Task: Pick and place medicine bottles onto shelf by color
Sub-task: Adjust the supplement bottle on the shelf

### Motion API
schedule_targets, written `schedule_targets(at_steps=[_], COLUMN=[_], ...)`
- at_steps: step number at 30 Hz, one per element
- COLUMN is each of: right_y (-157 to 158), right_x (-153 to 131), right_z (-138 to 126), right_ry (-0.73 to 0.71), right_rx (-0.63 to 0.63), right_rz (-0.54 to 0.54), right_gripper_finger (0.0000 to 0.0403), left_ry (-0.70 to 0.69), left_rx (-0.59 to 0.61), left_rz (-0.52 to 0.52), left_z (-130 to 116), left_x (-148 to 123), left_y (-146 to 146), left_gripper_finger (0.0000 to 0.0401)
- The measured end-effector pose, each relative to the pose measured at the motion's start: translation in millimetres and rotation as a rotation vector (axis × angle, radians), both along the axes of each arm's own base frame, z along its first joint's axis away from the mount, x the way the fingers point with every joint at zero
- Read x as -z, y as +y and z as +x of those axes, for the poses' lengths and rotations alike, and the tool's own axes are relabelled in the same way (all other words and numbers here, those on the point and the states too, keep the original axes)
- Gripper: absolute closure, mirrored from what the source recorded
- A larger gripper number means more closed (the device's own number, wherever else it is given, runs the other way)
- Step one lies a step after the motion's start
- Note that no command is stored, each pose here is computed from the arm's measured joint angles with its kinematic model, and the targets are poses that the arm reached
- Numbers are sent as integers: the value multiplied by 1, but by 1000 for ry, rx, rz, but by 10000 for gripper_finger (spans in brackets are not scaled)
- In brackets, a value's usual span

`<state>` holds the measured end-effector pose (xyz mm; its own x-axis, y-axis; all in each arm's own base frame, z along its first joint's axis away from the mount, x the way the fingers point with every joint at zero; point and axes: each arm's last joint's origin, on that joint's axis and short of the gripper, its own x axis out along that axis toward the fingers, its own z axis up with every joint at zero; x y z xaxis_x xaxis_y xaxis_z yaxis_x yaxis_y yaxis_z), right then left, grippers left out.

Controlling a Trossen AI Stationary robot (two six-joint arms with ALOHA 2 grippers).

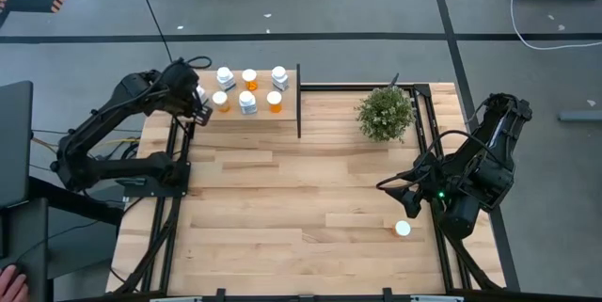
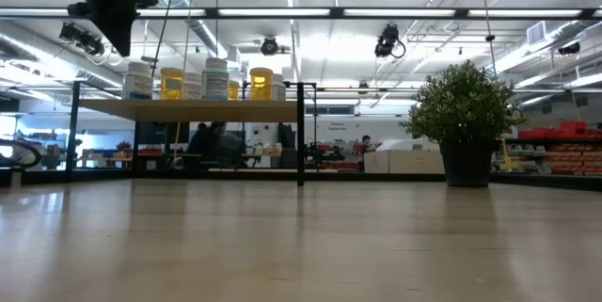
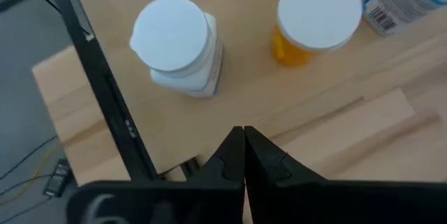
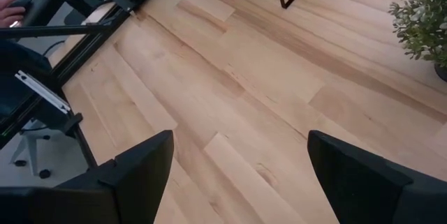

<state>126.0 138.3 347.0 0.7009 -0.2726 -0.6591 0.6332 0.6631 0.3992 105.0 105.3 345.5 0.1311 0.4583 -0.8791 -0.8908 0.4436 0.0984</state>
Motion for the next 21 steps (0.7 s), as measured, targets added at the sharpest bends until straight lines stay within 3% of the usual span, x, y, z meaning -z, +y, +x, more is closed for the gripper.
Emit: schedule_targets(at_steps=[14,21], right_y=[0,0], right_x=[0,0], right_z=[0,0], right_ry=[0,0], right_rx=[-1,0], right_rz=[0,-1], right_gripper_finger=[65,65], left_ry=[113,112], left_rx=[20,-7], left_rz=[-152,-144], left_z=[6,4], left_x=[23,27], left_y=[42,56], left_gripper_finger=[401,401])
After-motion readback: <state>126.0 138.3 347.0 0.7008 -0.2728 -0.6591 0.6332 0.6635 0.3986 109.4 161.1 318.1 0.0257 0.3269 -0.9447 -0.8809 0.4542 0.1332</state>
